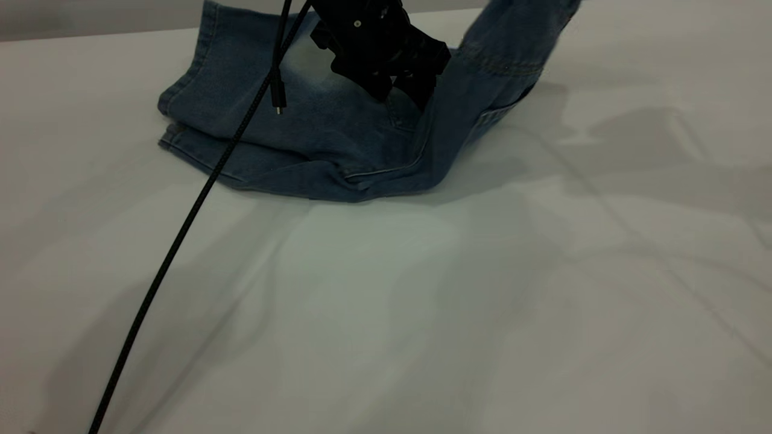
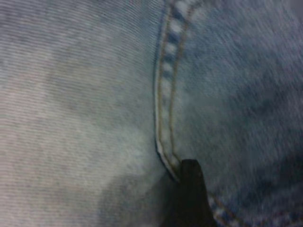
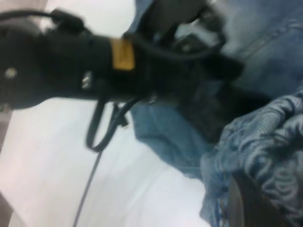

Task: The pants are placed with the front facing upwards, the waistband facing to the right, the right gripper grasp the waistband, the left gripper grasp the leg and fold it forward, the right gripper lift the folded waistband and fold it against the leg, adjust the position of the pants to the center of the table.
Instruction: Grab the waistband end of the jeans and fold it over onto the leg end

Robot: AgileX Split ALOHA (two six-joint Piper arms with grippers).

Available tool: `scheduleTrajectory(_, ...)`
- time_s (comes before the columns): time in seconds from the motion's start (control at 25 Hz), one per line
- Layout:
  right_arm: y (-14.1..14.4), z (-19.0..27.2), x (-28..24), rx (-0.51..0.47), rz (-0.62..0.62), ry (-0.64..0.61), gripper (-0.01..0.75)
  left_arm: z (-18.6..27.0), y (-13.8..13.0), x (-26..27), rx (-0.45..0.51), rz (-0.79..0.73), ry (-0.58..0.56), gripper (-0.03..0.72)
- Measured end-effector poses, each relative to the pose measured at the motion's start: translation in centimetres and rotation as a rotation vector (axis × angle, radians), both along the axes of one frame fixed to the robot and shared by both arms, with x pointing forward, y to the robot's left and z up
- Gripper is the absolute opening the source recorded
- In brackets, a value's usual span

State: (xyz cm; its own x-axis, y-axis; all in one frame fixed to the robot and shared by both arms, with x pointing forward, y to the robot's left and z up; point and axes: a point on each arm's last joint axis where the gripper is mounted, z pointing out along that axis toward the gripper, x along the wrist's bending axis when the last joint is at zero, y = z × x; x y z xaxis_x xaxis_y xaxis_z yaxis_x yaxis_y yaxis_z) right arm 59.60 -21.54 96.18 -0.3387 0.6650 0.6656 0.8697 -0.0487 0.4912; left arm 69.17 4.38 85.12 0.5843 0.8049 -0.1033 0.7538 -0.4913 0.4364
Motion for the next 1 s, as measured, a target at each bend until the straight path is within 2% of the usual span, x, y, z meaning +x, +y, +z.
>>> scheduleTrajectory(0.2,3.0,0.1,-0.6,0.011,0.055,-0.003,0.057,0.0,0.0,0.0,0.000,0.000,0.001,0.510)
scheduleTrajectory(0.36,4.4,0.1,-1.1,0.006,0.089,-0.005,0.057,0.0,0.0,0.0,0.002,-0.001,0.004,0.510)
scheduleTrajectory(0.6,4.6,0.2,-0.9,0.031,0.068,-0.001,0.057,0.0,0.0,-0.1,0.004,-0.003,0.011,0.510)
scheduleTrajectory(0.76,4.6,0.2,-1.0,0.031,0.074,0.000,0.057,0.0,0.2,-0.5,0.025,-0.025,0.055,0.510)
scheduleTrajectory(0.88,4.6,0.1,-1.0,0.023,0.080,-0.001,0.057,1.1,0.4,-0.8,0.066,-0.074,0.068,0.510)
scheduleTrajectory(1.0,4.5,0.1,-1.0,0.020,0.079,-0.003,0.057,3.8,0.7,-0.5,0.109,-0.106,0.020,0.510)
